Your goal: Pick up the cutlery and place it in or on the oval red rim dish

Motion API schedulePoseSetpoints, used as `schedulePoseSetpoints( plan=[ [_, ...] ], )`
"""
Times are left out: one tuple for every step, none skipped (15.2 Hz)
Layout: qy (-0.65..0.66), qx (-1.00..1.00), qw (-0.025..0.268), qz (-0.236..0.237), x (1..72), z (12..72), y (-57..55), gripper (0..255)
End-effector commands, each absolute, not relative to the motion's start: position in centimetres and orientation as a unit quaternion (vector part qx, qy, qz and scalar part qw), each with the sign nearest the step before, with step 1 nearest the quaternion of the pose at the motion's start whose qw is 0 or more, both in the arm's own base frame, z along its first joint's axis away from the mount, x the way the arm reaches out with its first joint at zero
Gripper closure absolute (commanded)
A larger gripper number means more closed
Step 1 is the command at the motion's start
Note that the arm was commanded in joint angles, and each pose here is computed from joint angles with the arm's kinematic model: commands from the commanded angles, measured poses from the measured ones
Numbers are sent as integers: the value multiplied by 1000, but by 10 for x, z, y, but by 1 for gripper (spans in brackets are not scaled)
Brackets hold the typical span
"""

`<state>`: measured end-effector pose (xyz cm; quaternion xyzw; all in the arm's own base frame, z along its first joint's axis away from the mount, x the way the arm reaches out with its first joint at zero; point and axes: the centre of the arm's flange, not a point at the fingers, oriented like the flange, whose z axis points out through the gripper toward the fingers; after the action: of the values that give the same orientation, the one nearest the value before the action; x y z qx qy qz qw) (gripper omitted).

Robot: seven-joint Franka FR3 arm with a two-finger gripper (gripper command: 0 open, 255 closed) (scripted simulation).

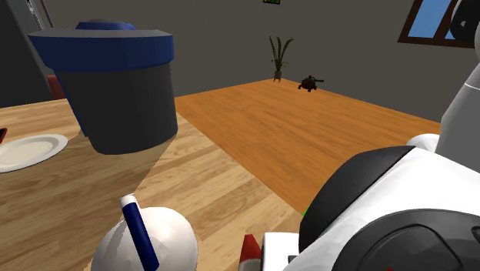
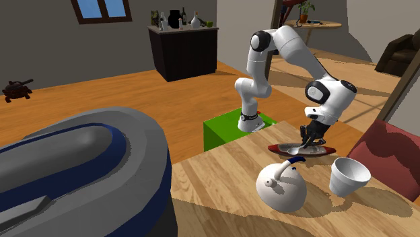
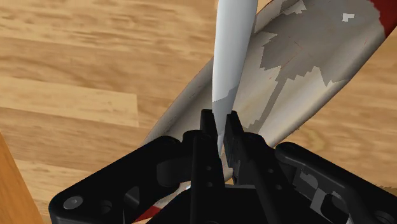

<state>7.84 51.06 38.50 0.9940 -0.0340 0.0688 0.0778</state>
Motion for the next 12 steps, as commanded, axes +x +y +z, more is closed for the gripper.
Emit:
schedulePoseSetpoints(
  plan=[
    [-34, 994, 78, 69, 78, 385, 511, 0],
    [-34, 994, 78, 69, 78, 385, 511, 0],
    [-34, 994, 78, 69, 78, 385, 511, 0],
    [-34, 994, 78, 69, 78, 385, 511, 0],
    [-34, 994, 78, 69, 78, 385, 511, 0],
    [-34, 994, 78, 69, 78, 385, 511, 0],
    [-34, 994, 78, 69, 77, 398, 513, 0],
    [-34, 994, 78, 69, 75, 411, 515, 0],
    [-34, 994, 78, 69, 73, 424, 517, 0],
    [-34, 994, 78, 69, 72, 434, 519, 0],
    [-34, 994, 78, 69, 72, 434, 519, 0],
    [-34, 994, 78, 69, 72, 434, 519, 0]
  ],
)
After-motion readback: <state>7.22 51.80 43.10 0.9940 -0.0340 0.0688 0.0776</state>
